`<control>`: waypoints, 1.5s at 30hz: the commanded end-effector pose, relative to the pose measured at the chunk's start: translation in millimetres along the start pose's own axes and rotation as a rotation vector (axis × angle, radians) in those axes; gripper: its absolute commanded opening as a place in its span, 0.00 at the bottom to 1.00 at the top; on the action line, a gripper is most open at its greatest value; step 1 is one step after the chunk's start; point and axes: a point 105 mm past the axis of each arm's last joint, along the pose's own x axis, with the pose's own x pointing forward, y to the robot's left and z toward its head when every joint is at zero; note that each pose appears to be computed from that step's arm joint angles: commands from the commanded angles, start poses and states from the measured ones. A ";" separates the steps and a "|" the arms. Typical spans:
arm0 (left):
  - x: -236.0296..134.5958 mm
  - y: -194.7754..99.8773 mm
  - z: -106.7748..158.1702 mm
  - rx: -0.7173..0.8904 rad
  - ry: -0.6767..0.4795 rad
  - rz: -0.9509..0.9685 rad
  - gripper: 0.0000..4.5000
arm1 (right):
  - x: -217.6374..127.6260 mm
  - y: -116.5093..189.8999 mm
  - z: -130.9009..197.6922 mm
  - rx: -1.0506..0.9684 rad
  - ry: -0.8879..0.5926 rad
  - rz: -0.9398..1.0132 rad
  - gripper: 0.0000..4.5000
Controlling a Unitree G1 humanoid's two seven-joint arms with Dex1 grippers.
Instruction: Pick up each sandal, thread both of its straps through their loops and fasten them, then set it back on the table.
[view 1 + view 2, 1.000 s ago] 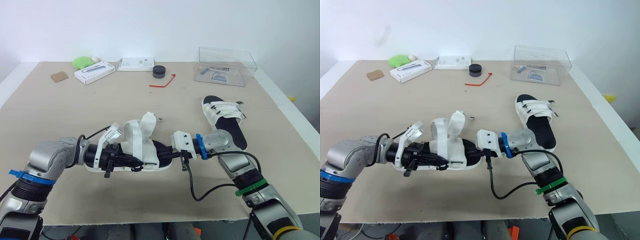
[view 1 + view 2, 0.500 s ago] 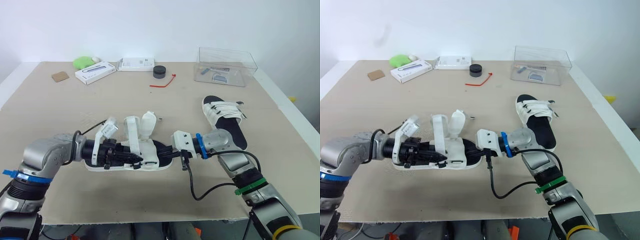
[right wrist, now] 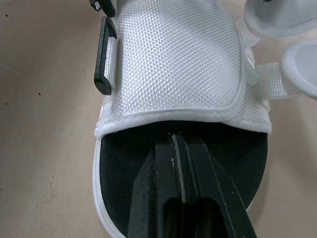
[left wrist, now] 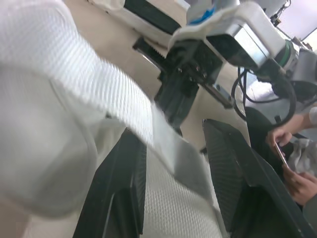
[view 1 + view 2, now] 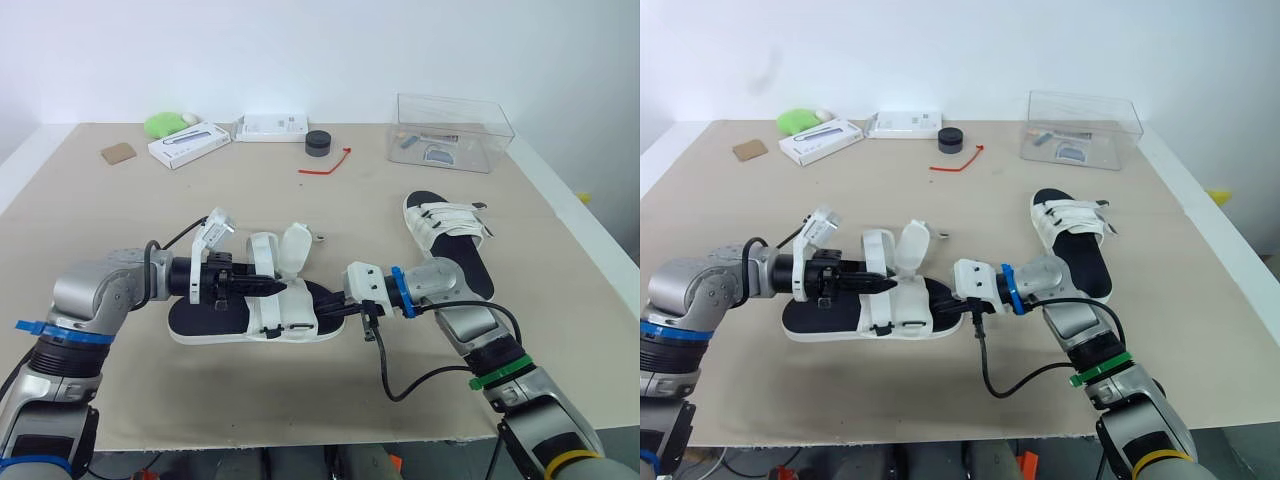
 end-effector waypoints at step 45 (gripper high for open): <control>-56.7 -88.5 -53.3 0.007 0.241 -0.002 0.98 | 1.3 -3.7 -3.7 -0.011 0.027 0.024 0.00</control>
